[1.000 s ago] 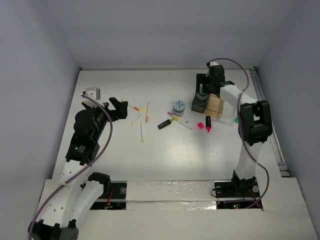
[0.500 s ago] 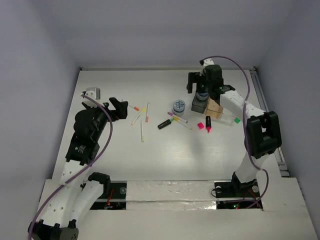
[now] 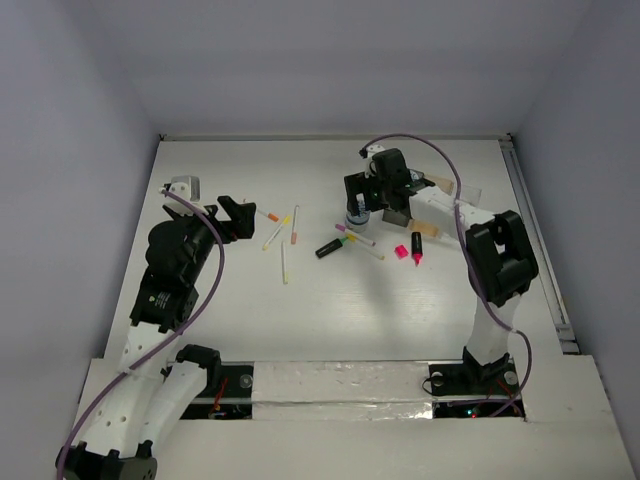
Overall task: Sort the stationery into containers
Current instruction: Pick up the stationery from the center of the board.
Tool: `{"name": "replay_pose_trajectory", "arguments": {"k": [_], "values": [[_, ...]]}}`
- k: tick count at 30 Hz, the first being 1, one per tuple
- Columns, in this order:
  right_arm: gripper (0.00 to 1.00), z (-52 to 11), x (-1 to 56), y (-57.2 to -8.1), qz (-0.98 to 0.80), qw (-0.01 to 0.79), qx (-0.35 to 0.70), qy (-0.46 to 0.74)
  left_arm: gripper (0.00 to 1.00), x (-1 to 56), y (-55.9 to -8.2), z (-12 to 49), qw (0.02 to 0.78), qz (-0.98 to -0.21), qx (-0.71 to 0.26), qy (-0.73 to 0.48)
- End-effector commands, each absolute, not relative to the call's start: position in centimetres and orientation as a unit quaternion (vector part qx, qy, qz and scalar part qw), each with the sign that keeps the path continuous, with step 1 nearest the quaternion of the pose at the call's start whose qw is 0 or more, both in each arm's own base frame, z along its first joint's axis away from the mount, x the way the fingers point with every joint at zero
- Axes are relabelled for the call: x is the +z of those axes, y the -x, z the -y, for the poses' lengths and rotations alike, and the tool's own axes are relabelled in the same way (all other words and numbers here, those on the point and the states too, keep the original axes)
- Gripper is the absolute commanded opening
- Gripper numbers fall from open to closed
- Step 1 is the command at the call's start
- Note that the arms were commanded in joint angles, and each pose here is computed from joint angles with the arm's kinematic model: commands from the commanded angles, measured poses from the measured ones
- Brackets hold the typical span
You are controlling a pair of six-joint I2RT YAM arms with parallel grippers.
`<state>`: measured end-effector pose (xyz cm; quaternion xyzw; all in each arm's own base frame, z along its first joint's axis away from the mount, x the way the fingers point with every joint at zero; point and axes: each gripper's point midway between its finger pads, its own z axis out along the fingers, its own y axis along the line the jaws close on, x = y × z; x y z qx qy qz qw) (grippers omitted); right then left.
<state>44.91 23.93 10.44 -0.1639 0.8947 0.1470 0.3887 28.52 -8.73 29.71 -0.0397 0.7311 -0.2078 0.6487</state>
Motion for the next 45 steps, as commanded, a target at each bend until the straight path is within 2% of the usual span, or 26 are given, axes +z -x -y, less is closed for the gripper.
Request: {"name": "replay_pose_trajectory", "arguments": {"k": [1,9,11,17,28,33,39,45], "values": [[0.96,-24.6,11.0,-45.2,-0.893,0.388,0.147,0.174,0.99,31.8,-28.4,9.1,0.670,-0.708,-0.222,0.034],[0.81,-26.0,10.1,-44.5,-0.895,0.377,0.150,0.185,0.99,31.8,-28.3,9.2,0.670,-0.707,-0.224,0.032],[0.80,-26.2,10.1,-44.5,-0.896,0.377,0.143,0.186,0.99,31.9,-28.3,9.2,0.671,-0.706,-0.225,0.032],[0.90,-26.1,10.8,-44.2,-0.896,0.376,0.145,0.187,0.99,32.0,-28.3,9.2,0.671,-0.705,-0.226,0.030],[0.90,-26.8,12.1,-43.7,-0.885,0.388,0.175,0.189,0.99,32.0,-28.2,9.3,0.671,-0.705,-0.228,0.029],[0.94,-27.6,13.0,-43.6,-0.877,0.392,0.197,0.194,0.99,31.9,-28.3,9.3,0.670,-0.705,-0.228,0.029],[0.94,-28.4,13.3,-43.5,-0.871,0.393,0.218,0.198,0.99,32.1,-28.2,9.3,0.673,-0.703,-0.229,0.028],[0.88,-28.1,11.7,-43.5,-0.882,0.379,0.194,0.199,0.99,32.0,-28.2,9.4,0.670,-0.705,-0.230,0.027]]}}
